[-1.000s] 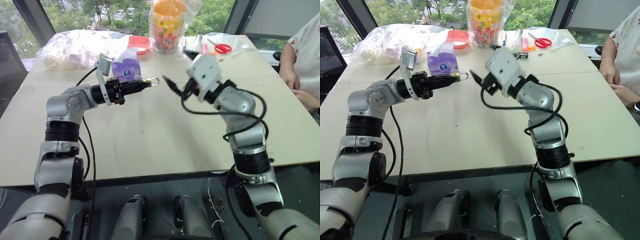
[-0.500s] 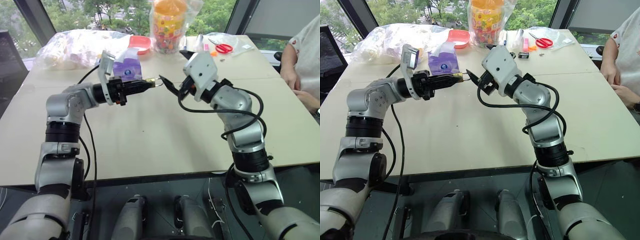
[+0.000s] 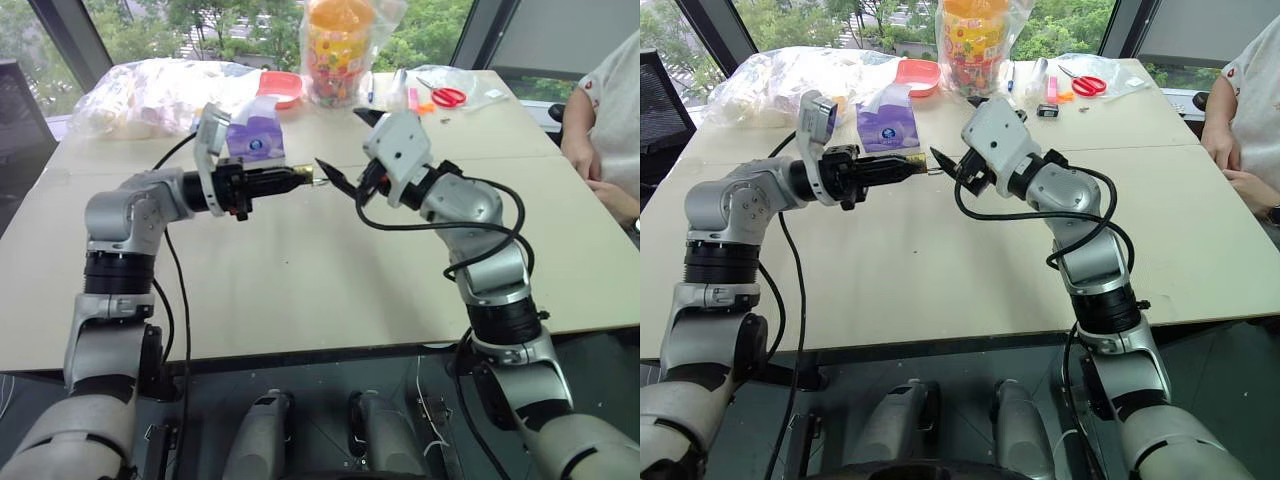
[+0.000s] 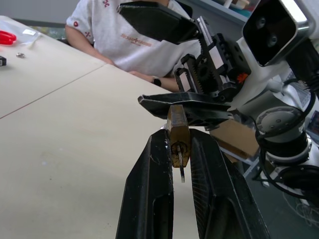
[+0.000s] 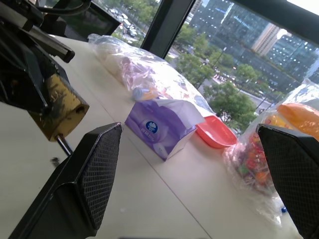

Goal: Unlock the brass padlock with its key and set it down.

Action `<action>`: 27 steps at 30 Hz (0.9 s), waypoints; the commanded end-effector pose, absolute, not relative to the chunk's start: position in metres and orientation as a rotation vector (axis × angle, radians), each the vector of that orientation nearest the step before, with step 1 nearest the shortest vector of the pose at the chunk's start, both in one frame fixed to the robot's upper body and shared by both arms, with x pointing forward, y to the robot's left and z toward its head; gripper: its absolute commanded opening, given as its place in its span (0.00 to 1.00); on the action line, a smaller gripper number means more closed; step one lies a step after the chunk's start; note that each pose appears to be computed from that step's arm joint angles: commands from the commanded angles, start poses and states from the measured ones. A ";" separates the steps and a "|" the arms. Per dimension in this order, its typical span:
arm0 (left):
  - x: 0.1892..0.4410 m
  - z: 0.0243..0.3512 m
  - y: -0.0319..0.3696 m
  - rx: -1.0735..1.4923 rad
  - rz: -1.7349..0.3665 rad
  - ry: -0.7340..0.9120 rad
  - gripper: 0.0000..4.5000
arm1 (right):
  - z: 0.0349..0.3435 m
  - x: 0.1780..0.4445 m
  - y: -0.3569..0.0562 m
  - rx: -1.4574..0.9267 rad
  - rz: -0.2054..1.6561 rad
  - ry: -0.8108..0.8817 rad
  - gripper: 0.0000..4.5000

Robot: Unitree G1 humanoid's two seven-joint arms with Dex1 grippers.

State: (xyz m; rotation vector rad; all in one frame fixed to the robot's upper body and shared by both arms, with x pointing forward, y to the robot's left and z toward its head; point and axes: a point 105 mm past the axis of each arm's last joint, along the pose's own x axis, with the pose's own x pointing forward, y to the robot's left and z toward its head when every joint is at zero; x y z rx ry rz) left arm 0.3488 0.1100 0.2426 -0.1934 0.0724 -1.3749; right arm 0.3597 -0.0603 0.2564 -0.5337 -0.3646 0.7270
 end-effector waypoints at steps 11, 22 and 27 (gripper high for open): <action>0.368 0.223 0.096 -0.170 -1.307 0.106 0.00 | 0.249 0.361 -0.114 -0.563 0.627 -0.183 0.99; 0.396 0.158 0.040 -0.392 -1.229 0.403 0.00 | 0.192 0.304 -0.133 -0.317 0.760 0.358 0.99; 0.396 0.142 0.018 -0.387 -1.231 0.474 0.00 | 0.185 0.302 -0.133 -0.342 0.731 0.388 0.99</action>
